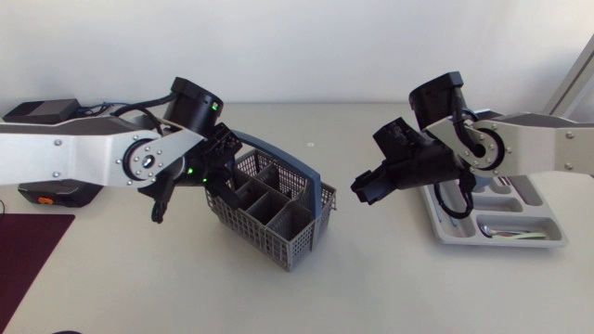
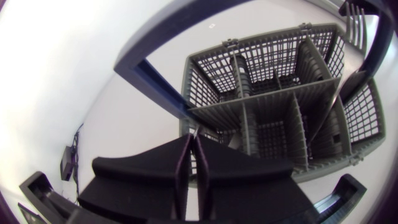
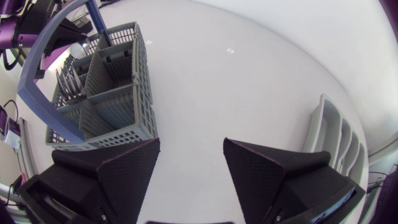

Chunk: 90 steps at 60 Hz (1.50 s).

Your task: Unload the cutlery basket into the drawer organizer.

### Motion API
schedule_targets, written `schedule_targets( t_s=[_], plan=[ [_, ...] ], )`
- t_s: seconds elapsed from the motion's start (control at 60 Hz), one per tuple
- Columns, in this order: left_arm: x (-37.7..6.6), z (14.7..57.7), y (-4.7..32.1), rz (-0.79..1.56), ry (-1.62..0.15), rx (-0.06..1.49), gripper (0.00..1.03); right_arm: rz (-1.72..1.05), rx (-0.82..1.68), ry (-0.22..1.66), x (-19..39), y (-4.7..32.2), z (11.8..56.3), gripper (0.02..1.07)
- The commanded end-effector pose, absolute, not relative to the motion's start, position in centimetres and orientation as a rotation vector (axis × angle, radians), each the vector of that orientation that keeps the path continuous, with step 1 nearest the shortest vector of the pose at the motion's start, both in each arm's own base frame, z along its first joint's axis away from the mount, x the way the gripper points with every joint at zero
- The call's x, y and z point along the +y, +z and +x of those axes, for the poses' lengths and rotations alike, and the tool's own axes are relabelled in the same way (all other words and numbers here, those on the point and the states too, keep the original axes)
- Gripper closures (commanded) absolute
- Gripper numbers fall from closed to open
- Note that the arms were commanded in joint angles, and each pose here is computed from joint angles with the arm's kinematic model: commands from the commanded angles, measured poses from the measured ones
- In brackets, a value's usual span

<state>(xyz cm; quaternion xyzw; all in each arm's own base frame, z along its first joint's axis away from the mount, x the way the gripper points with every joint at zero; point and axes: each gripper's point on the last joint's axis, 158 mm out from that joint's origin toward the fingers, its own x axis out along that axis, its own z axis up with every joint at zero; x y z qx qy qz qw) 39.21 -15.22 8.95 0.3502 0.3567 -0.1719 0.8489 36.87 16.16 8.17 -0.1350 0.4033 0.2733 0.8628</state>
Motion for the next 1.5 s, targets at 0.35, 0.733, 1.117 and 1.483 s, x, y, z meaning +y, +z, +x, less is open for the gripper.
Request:
schedule_targets(
  t_s=[0.35,0.733,1.117,1.483],
  plan=[
    [-14.4,38.0,21.2,0.661,-0.283,0.391,1.00,-0.290,0.810,0.560,15.1,9.5,35.2,0.33],
    [-19.4,34.9,27.0,0.273,-0.530,0.428,1.00,-0.270,0.593,0.668,17.3,18.0,31.8,0.33],
    [-26.0,33.9,24.0,0.080,-0.752,0.670,1.00,-0.262,0.511,0.823,22.6,22.8,28.2,0.33],
    [-28.1,33.5,22.9,-0.048,-0.847,0.803,1.00,-0.300,0.549,0.884,26.7,22.1,28.4,0.33]
  ],
)
